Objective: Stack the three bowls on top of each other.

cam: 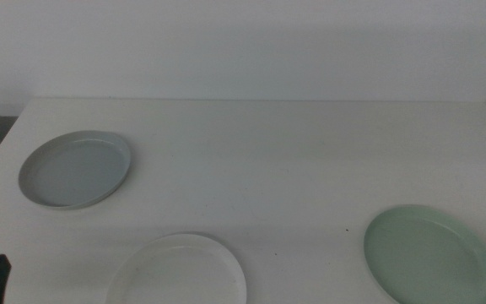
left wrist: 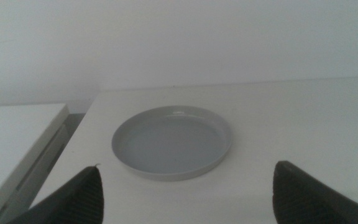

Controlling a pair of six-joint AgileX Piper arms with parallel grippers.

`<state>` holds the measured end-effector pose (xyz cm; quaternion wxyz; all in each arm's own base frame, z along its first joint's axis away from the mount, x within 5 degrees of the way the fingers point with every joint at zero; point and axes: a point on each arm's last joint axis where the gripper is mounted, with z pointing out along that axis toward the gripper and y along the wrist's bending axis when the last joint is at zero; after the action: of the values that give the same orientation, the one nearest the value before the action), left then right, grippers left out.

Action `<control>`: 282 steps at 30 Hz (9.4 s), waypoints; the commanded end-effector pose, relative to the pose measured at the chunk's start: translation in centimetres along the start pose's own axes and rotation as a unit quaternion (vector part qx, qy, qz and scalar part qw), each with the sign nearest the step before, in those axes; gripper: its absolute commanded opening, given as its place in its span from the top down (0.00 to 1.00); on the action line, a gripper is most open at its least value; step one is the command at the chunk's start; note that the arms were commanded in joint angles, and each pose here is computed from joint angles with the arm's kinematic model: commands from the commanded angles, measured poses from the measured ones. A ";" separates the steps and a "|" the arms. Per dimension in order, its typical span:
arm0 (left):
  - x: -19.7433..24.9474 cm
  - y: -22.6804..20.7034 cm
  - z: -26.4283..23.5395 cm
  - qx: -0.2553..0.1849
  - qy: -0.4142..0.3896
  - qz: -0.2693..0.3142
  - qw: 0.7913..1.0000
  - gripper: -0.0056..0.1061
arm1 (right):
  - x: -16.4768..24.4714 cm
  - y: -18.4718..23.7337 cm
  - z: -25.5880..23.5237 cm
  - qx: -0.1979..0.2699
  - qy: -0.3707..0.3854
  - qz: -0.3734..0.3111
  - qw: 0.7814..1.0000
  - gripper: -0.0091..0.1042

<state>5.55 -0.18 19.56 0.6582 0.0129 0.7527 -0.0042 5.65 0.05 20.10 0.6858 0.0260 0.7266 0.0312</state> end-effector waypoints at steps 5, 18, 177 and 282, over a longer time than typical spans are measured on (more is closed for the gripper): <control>-4.6 0.0 -0.2 0.005 0.050 0.006 0.999 0.11 | 0.0 0.0 0.0 0.002 -0.006 -0.006 1.000 0.21; -15.4 -1.0 3.3 0.051 0.382 -0.024 0.923 0.11 | 0.0 0.0 0.0 0.002 -0.006 -0.005 1.000 0.21; -16.8 -9.8 25.0 0.076 0.512 0.026 0.855 0.11 | 0.0 0.0 0.0 0.002 -0.006 -0.005 1.000 0.21; -12.6 -5.3 32.5 0.160 0.540 -0.064 0.824 0.97 | 0.0 0.0 0.0 0.002 -0.006 -0.002 1.000 0.21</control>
<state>39.54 -4.47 27.58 0.1386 0.0660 0.9771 -0.1473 5.65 0.05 20.10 0.6857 0.0280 0.7266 0.0330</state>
